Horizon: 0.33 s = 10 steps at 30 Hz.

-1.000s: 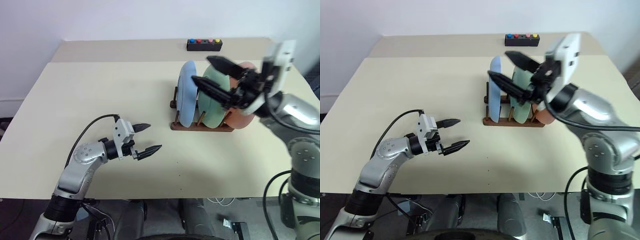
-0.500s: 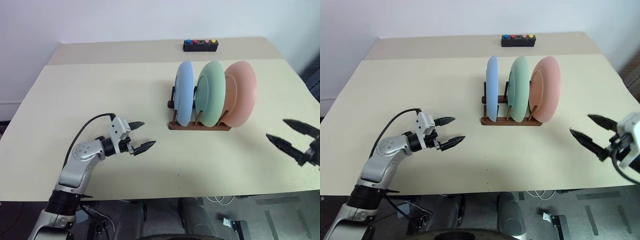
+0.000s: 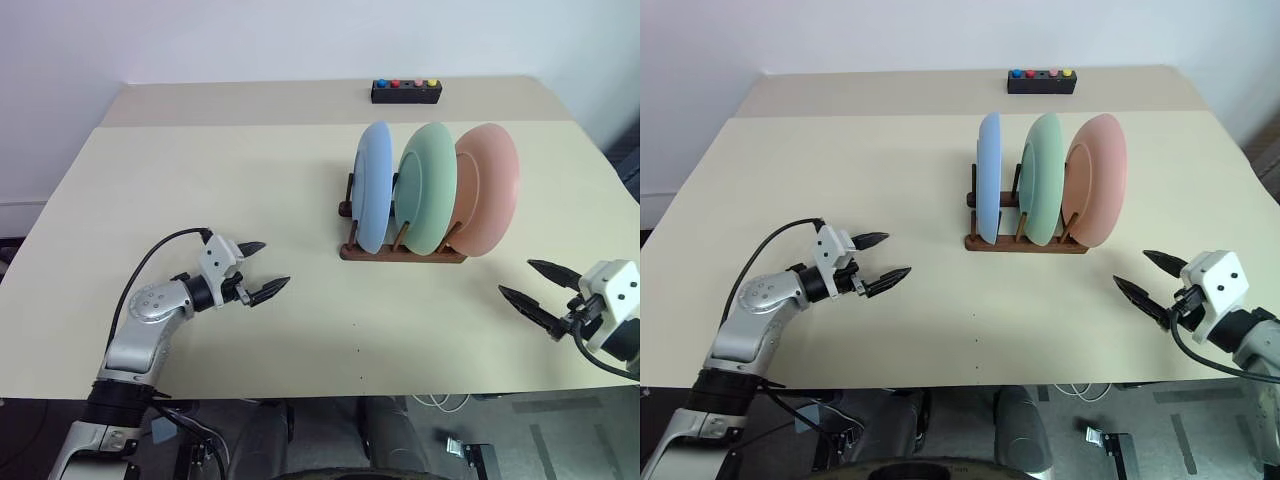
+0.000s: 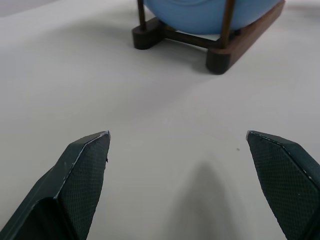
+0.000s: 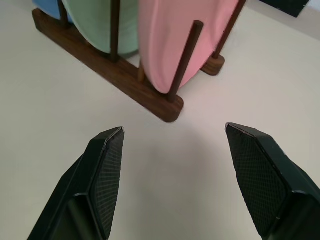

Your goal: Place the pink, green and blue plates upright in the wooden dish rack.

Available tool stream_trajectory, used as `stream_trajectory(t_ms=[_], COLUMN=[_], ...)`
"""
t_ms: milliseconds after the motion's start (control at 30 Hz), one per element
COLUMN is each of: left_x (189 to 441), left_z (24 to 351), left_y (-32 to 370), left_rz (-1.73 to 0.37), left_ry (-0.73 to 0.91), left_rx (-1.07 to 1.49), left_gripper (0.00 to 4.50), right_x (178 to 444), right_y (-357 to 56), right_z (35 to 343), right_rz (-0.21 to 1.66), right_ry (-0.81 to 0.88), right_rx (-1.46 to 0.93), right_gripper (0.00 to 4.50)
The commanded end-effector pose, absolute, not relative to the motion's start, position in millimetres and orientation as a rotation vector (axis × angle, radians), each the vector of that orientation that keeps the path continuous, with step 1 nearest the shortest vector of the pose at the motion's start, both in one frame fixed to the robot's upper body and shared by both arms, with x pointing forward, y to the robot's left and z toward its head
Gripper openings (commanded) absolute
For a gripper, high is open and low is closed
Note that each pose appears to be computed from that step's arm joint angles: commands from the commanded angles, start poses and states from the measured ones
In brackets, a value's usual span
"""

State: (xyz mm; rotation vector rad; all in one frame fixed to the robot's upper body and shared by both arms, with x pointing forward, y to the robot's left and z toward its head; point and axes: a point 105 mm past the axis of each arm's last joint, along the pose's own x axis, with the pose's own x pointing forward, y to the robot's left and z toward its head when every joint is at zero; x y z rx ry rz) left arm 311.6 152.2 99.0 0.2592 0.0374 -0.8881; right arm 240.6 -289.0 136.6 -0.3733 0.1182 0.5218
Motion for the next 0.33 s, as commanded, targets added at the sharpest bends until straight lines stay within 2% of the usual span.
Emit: stream_trajectory(t_ms=[33, 333], left_x=[307.4, 303.1], left_z=[105.9, 102.7], left_y=[155.9, 160.2], left_rz=[-0.875, -0.868], left_ry=[0.007, 0.028], left_rx=[0.278, 0.271], left_gripper=[4.5, 4.5], right_x=[239.5, 238.7], right_y=[-287.7, -285.5], right_z=[139.4, 136.8], right_rz=[0.533, 0.53], right_ry=[0.1, 0.106], right_rx=[-0.383, -0.364], right_gripper=[3.28, 3.28])
